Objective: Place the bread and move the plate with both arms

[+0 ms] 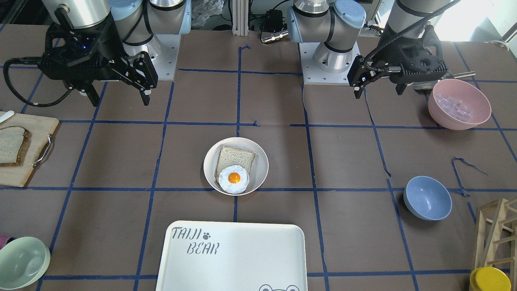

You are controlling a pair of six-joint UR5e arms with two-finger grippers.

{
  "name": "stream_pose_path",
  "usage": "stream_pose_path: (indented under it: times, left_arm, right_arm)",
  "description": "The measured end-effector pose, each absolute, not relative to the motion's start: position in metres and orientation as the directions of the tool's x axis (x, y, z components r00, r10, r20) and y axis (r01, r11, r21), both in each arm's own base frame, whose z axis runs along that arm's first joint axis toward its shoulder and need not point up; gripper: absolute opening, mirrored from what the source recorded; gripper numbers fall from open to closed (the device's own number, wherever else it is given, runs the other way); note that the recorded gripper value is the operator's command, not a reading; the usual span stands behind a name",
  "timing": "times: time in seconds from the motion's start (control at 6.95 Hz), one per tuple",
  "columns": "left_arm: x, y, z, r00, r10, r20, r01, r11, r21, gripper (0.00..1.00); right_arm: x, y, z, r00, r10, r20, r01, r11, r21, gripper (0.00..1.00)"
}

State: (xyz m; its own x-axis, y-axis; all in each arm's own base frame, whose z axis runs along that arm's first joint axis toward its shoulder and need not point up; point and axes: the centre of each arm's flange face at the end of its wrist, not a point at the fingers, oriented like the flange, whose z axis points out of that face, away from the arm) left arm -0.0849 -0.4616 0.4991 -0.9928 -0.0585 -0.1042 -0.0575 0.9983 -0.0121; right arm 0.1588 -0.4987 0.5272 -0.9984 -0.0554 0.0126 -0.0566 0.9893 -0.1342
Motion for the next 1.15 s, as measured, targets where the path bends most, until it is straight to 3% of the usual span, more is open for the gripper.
stream_pose_path:
  times: [1.15]
  left_arm:
    - [-0.0855,-0.4629,0.498,-0.993,-0.057,-0.104,-0.056,0.998,-0.012,1.0]
  right_arm:
    - [0.1515,-0.4993,0.5298,-0.998,-0.054,0.043,-0.059,0.989,-0.133,1.0]
